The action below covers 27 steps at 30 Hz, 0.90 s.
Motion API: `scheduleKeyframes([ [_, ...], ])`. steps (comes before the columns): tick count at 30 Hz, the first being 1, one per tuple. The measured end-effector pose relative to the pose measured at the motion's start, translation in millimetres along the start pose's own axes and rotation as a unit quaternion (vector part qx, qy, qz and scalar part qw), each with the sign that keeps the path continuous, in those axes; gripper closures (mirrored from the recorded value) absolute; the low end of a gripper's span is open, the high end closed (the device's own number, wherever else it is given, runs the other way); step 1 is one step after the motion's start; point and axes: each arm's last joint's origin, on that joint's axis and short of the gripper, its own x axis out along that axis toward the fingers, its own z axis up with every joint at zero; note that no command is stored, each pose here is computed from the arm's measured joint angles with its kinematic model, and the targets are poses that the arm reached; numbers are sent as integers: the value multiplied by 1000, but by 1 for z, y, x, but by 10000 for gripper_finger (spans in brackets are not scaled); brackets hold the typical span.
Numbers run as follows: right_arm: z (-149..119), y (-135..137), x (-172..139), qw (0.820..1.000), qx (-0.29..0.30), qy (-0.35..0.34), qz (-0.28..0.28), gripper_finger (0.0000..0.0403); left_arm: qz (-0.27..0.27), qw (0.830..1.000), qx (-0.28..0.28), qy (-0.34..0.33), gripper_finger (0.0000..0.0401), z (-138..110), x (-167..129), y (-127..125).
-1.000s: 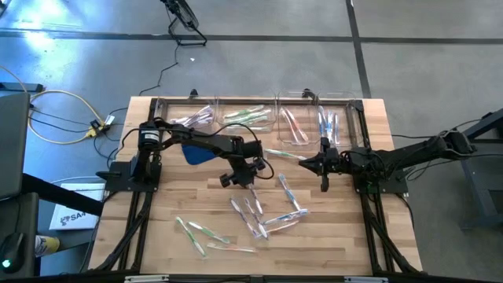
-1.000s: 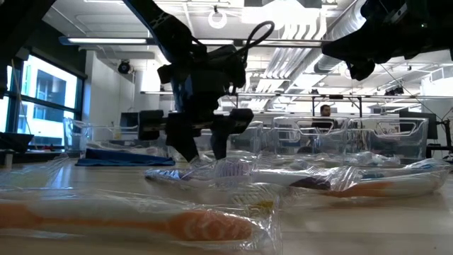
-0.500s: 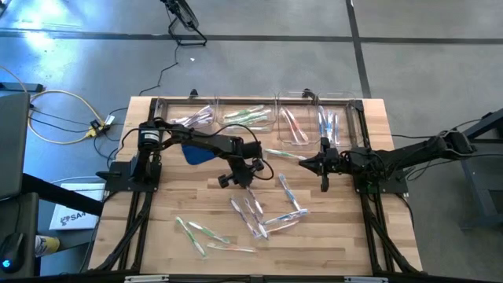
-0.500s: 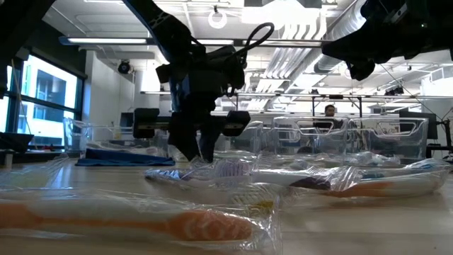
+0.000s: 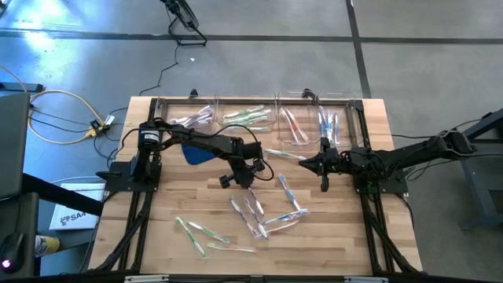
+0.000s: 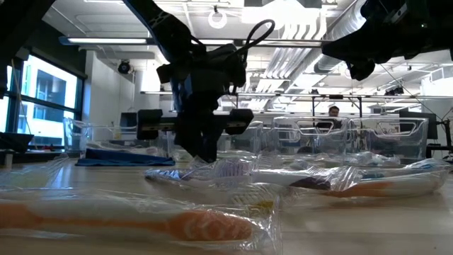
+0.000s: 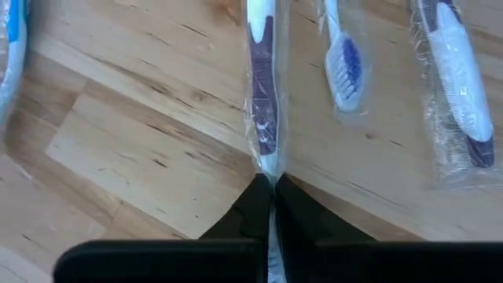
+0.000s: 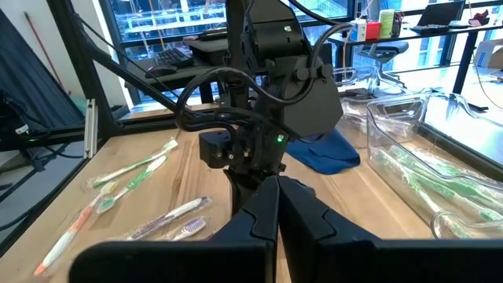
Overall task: Pick & Place Toothbrushes
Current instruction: Put the violet toothbrush into the left transparent bin
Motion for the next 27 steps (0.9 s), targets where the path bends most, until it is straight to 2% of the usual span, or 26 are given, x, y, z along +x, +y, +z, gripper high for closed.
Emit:
scheduleKeyframes([
  [5,0,0,0,1000,0,0,0,401,25,999,5,30,399,1,-5,2],
  [10,0,0,0,1000,9,2,0,401,64,993,2,95,400,3,-23,6],
  [14,-2,0,0,1000,21,9,-1,401,87,990,-8,108,400,1,-44,11],
  [20,-2,0,0,1000,24,10,-2,401,106,986,-76,105,400,-10,-66,13],
  [24,-2,0,0,1000,23,10,-3,401,131,976,-140,105,400,-18,-78,16],
  [27,-2,0,0,1000,23,10,-3,401,144,970,-162,108,400,-22,-86,17],
])
